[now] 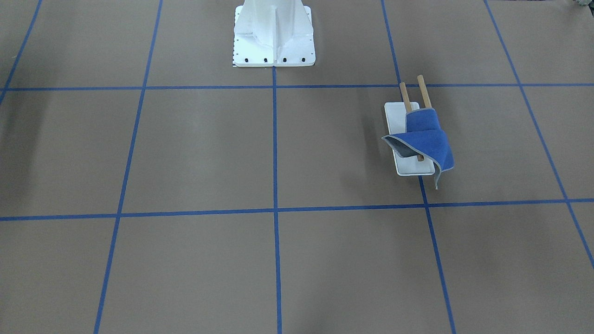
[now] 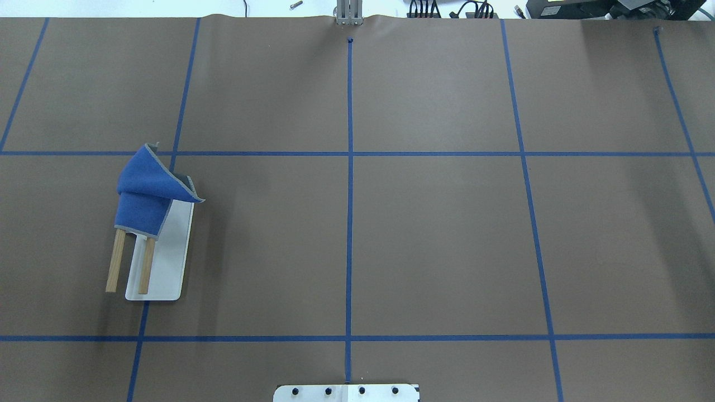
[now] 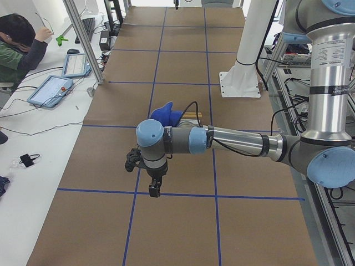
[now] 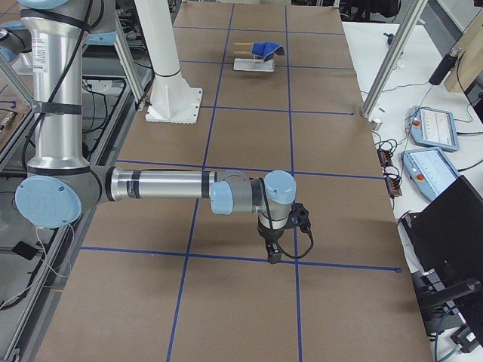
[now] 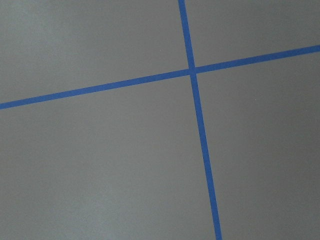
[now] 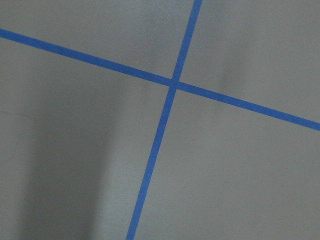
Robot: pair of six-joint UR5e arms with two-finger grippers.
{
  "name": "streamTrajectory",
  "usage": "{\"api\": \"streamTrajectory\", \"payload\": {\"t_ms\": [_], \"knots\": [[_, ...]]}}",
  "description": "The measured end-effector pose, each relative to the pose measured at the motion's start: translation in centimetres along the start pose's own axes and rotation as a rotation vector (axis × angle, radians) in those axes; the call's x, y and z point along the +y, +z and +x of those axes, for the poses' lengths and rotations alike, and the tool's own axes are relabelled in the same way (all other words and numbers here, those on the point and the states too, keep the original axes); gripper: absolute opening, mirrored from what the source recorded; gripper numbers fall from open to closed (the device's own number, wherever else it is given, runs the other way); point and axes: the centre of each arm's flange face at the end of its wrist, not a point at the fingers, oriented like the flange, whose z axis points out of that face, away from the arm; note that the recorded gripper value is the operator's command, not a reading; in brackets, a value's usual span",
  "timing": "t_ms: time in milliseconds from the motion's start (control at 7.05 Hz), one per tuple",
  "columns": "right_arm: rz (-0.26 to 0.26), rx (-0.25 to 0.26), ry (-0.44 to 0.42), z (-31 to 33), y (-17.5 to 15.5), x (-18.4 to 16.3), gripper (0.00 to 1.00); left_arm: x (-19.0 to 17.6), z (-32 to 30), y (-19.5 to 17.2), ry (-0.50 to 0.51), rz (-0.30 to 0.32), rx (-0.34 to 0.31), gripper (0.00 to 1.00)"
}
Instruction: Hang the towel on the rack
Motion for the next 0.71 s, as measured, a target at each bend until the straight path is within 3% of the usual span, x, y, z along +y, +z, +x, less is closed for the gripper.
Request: {"api": "streamTrajectory", "payload": {"t_ms": [709], "knots": [[0.001,0.000,0.000,-0.06,-0.06,0.06,1.00,0.12,-0.10,0.14,-0.004,-0.005,0.000,0.99]]}}
